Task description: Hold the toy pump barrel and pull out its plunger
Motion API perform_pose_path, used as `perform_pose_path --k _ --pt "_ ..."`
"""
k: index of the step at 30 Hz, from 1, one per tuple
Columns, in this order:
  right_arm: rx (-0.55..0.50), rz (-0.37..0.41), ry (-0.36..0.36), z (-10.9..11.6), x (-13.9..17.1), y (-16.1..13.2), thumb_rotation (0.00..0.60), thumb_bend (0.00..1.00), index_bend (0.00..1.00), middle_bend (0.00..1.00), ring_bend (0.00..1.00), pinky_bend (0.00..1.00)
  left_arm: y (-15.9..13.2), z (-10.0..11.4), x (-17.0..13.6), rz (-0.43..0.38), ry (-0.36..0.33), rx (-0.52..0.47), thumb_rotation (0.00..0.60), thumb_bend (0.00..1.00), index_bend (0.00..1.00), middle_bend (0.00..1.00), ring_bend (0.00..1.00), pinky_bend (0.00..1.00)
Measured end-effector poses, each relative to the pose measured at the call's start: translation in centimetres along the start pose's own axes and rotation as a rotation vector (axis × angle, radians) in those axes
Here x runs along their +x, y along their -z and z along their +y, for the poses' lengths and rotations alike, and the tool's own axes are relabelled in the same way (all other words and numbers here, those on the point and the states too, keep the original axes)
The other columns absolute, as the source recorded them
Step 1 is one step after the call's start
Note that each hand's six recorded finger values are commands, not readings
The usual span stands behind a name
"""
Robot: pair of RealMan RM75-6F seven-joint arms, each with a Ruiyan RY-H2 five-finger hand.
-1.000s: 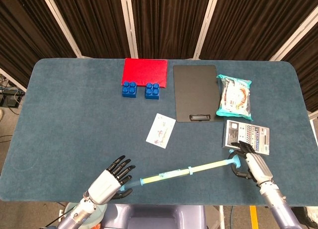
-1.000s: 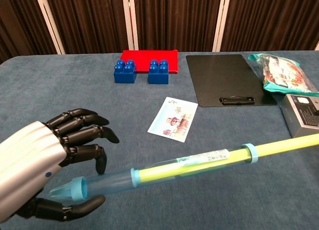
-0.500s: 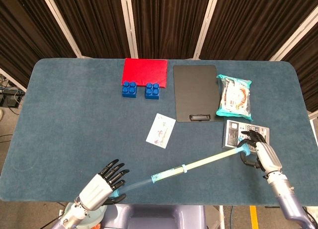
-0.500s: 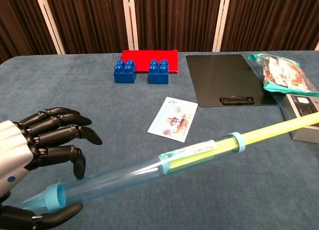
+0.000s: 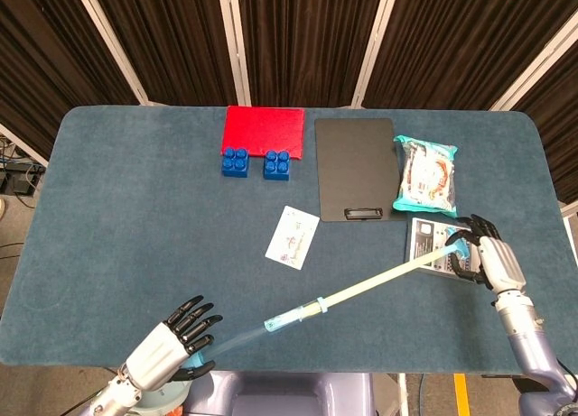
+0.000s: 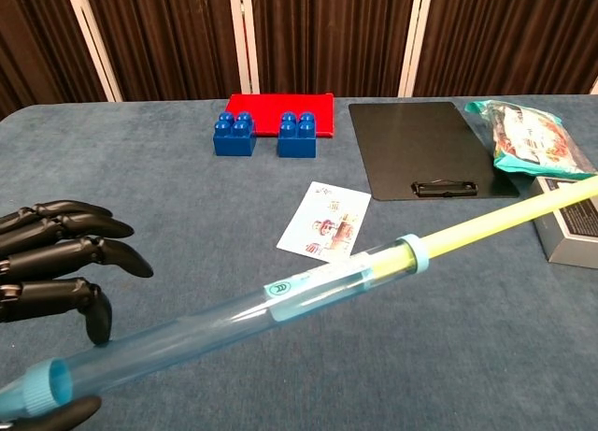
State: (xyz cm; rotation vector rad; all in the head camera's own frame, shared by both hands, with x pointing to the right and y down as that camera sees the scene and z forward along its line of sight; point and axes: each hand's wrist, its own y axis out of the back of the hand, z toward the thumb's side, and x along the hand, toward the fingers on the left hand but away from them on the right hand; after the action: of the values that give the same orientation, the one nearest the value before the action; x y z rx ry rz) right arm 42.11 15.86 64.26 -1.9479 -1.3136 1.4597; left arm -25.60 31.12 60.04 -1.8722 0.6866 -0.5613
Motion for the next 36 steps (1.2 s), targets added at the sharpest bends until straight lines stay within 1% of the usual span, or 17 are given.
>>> perform_pose_path --k 11,16,19,22,23,25,27,28,30,32,33,36 --pt "0.012 -0.016 0.032 1.0 -1.0 0.0 0.6 0.5 0.8 0.18 0.0 0.0 0.6 0.3 -1.2 0.003 0.005 -0.002 0.6 0.52 0.69 0.27 0.16 0.15" --pt "0.011 -0.022 0.032 1.1 -1.0 -0.1 0.6 0.5 0.8 0.18 0.0 0.0 0.7 0.5 -0.8 -0.003 -0.013 0.022 0.6 0.51 0.69 0.27 0.17 0.15" --pt "0.011 -0.021 0.028 0.9 -1.0 -0.1 0.6 0.5 0.8 0.18 0.0 0.0 1.0 0.1 -0.2 0.0 -0.006 0.03 0.6 0.49 0.65 0.27 0.17 0.15" --pt "0.016 -0.024 0.026 0.8 -1.1 -0.1 0.6 0.5 0.76 0.17 0.0 0.0 1.8 -0.4 0.7 0.013 0.001 0.047 0.6 0.43 0.57 0.26 0.17 0.15" --pt "0.019 -0.027 0.026 0.7 -1.1 0.0 0.6 0.49 0.73 0.15 0.0 0.0 2.2 -0.6 1.0 0.018 0.001 0.053 0.6 0.39 0.51 0.25 0.17 0.15" --pt "0.025 -0.038 0.026 0.7 -1.3 0.2 0.6 0.48 0.6 0.11 0.0 0.0 2.6 -0.8 1.5 0.024 0.0 0.056 0.6 0.35 0.42 0.25 0.17 0.15" --pt "0.032 -0.049 0.027 0.7 -1.4 0.4 0.6 0.46 0.41 0.05 0.0 0.0 3.2 -0.9 1.9 0.035 -0.002 0.061 0.6 0.33 0.36 0.24 0.17 0.15" --pt "0.039 -0.056 0.028 0.7 -1.6 0.6 0.6 0.43 0.29 0.02 0.0 0.0 3.5 -1.0 2.1 0.04 -0.003 0.064 0.6 0.32 0.33 0.24 0.17 0.15" --pt "0.055 -0.066 0.028 0.7 -1.8 0.8 0.6 0.36 0.11 0.0 0.0 0.0 4.2 -1.1 2.4 0.053 -0.006 0.073 0.6 0.31 0.29 0.24 0.17 0.15" --pt "0.083 -0.078 0.029 0.7 -2.0 1.0 0.6 0.26 0.02 0.0 0.0 0.0 5.0 -1.1 2.7 0.071 -0.01 0.088 0.6 0.29 0.26 0.23 0.17 0.15" --pt "0.098 -0.083 0.029 0.7 -2.0 1.1 0.6 0.2 0.0 0.0 0.0 0.0 5.4 -1.1 2.9 0.08 -0.014 0.097 0.6 0.26 0.24 0.23 0.17 0.15" --pt "0.152 -0.102 0.018 0.7 -2.0 1.6 0.6 0.05 0.0 0.0 0.0 0.0 6.9 -1.0 3.1 0.128 -0.024 0.123 0.6 0.2 0.21 0.21 0.17 0.15"
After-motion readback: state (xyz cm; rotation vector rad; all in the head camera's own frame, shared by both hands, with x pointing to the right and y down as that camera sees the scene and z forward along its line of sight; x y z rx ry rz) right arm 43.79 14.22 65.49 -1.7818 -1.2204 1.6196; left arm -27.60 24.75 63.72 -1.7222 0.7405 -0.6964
